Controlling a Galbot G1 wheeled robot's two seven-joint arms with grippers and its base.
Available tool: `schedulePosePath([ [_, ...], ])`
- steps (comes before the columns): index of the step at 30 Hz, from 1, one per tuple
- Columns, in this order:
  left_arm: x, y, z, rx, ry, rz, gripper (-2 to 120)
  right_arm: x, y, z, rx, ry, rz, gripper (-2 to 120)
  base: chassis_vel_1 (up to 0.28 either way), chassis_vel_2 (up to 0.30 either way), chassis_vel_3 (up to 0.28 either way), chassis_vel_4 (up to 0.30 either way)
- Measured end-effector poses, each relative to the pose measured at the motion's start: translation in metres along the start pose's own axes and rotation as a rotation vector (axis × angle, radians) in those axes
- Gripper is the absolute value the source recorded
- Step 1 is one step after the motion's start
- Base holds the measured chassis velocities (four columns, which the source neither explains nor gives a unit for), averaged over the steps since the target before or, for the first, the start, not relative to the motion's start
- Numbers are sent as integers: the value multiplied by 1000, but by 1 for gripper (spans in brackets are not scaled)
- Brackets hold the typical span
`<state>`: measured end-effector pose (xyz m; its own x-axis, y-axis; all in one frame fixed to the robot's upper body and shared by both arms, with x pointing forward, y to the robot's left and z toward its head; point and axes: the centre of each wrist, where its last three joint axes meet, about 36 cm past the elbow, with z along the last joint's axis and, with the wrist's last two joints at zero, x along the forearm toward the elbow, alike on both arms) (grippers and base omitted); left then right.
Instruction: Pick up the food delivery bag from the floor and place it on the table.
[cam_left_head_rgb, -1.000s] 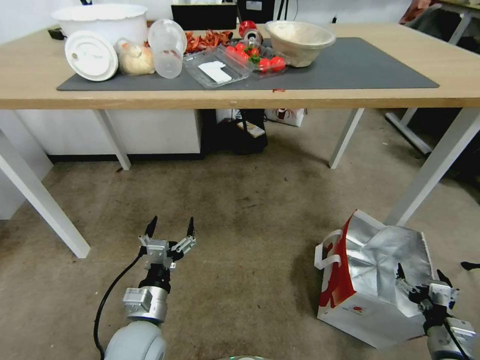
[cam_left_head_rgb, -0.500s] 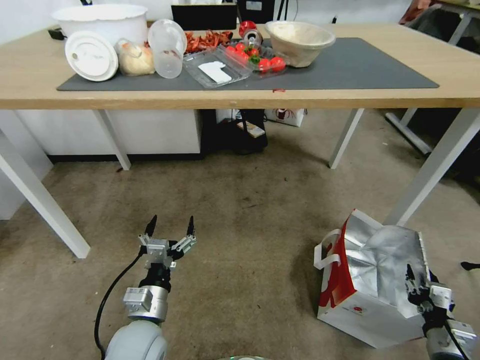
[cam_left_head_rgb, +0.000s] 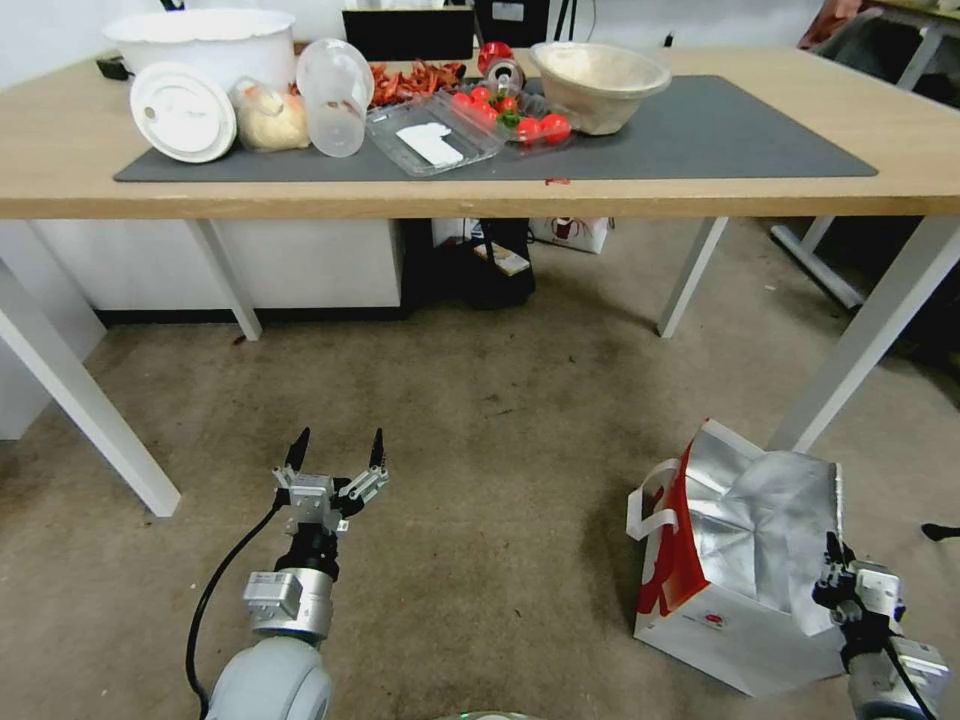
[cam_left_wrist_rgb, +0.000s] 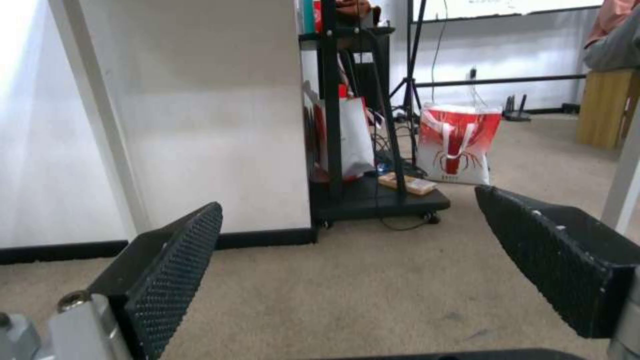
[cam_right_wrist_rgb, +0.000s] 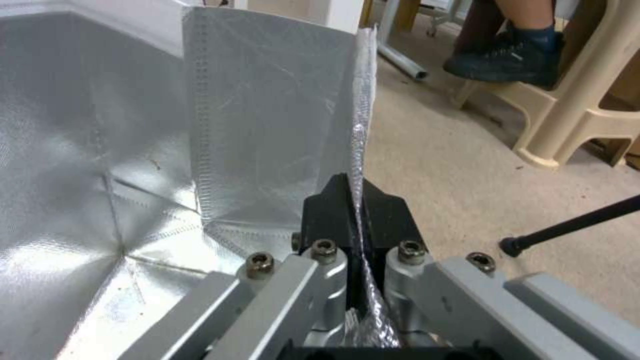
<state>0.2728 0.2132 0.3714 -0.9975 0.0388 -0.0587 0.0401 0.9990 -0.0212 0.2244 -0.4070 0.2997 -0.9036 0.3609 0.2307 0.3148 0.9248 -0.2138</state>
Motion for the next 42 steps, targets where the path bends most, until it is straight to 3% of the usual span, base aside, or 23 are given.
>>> schedulePosePath([
  [5,-2,2,2,2,-4,2,96,2,4,-7,-4,-16,-9,0,0,0,0,0],
  [8,-2,5,4,0,-3,14,99,8,14,-27,-41,-51,-47,0,0,0,0,0],
  [11,-2,8,7,-29,2,33,100,17,35,-74,-97,-81,-152,0,0,0,0,0],
  [16,0,14,10,-72,-1,33,100,25,43,-109,-80,-108,-263,0,0,0,0,0],
  [19,0,20,10,-90,-6,31,100,35,44,-156,-74,-132,-381,0,0,0,0,0],
  [21,0,21,9,-92,-12,33,100,39,44,-169,-70,-141,-412,0,0,0,0,0],
  [24,0,23,9,-97,-18,36,100,44,43,-191,-50,-165,-478,0,0,0,0,0],
  [28,2,33,5,-114,-31,15,100,50,45,-243,66,-210,-709,0,0,0,0,0],
  [33,1,36,0,-103,-37,1,100,52,48,-267,116,-241,-850,0,0,0,0,0],
  [36,0,38,-3,-91,-28,-3,100,51,46,-285,144,-264,-996,0,0,0,0,0],
  [42,-1,39,-7,-86,-24,-3,100,42,39,-298,192,-302,-1092,0,0,0,0,0],
])
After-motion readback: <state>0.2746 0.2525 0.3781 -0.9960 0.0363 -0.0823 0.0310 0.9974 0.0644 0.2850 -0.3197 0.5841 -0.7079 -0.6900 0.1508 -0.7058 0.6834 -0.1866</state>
